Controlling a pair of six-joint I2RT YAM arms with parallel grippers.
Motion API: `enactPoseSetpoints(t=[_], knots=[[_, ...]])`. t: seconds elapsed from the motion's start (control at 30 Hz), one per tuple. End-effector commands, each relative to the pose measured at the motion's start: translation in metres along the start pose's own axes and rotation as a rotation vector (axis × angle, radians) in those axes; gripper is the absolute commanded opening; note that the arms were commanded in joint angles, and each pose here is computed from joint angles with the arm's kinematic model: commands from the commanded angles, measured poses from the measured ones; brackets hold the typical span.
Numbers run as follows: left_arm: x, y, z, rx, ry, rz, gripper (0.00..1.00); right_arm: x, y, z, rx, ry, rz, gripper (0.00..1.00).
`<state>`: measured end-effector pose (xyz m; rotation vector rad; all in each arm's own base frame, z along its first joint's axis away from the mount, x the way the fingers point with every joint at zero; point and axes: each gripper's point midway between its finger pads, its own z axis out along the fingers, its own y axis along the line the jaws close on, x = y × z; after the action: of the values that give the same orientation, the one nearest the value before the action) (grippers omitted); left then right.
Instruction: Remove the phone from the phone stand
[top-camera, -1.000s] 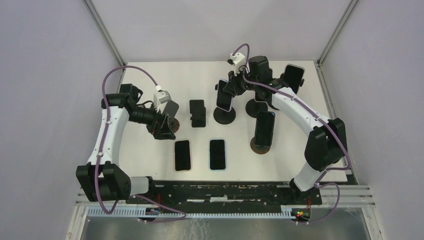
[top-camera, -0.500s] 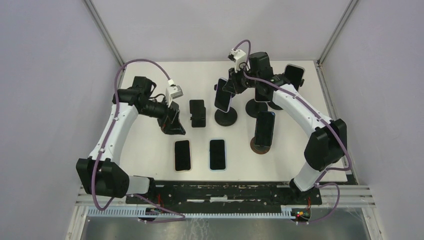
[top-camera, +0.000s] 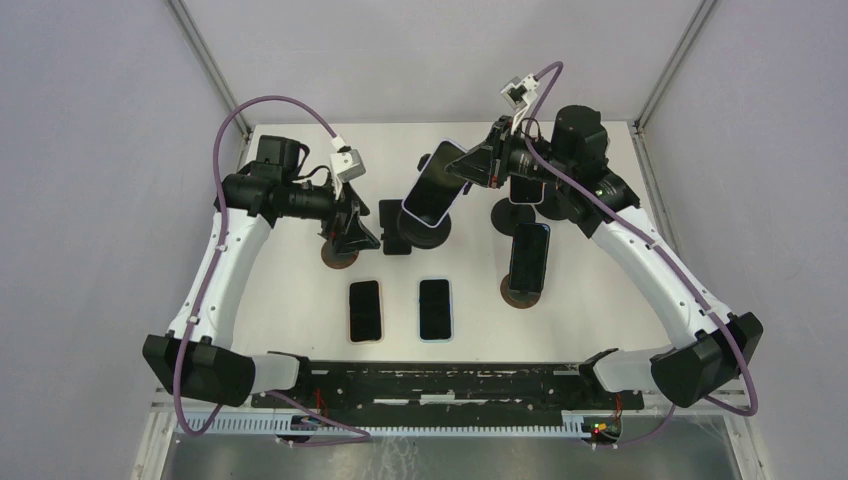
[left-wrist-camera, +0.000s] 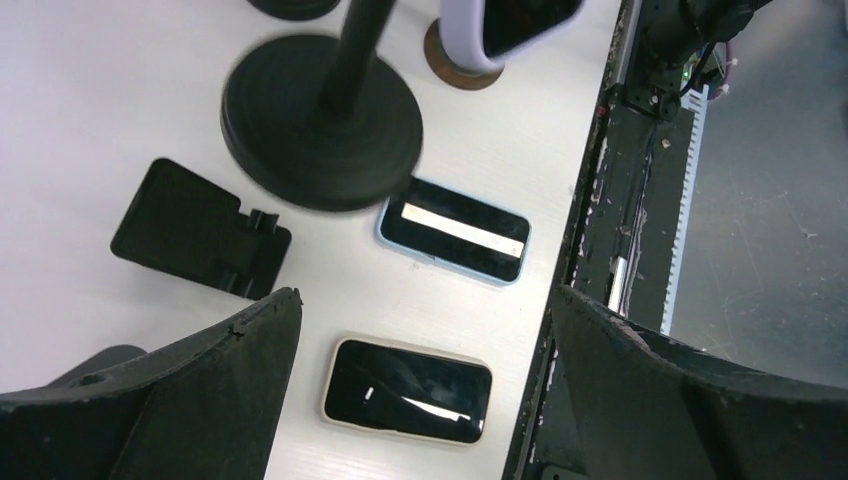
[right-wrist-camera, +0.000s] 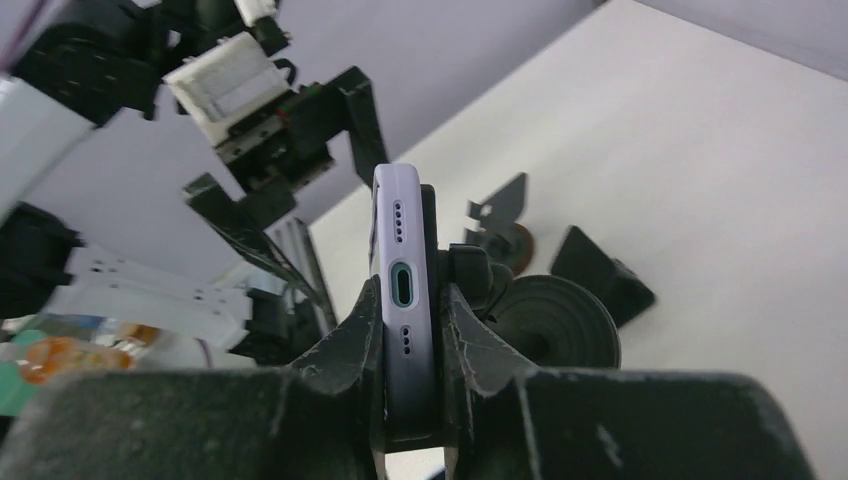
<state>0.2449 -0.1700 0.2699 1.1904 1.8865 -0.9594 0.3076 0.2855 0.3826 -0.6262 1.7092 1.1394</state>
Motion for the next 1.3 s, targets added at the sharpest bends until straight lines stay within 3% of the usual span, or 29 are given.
enactPoseSetpoints(t=[0.0, 0.5, 0.87, 1.1, 1.27], knots=[[-0.025, -0.019, -0.003, 0.016, -0.089, 0.071, 1.00, -0.047, 0.076, -0.013, -0.294, -0.179, 0.044, 0.00], [-0.025, -0.049, 0.000, 0.084, -0.166, 0.136, 1.00, -0.052, 0.159, 0.010, -0.560, -0.212, 0.167, 0.00], [-0.036, -0.081, -0.016, 0.157, -0.233, 0.221, 1.00, -0.057, 0.177, -0.013, -0.644, -0.255, 0.176, 0.00], [-0.037, -0.068, -0.037, 0.055, -0.282, 0.222, 1.00, -0.059, 0.170, -0.036, -0.623, -0.293, 0.171, 0.00], [-0.035, -0.068, -0.037, 0.084, -0.297, 0.195, 1.00, -0.065, 0.175, -0.042, -0.662, -0.324, 0.194, 0.00]])
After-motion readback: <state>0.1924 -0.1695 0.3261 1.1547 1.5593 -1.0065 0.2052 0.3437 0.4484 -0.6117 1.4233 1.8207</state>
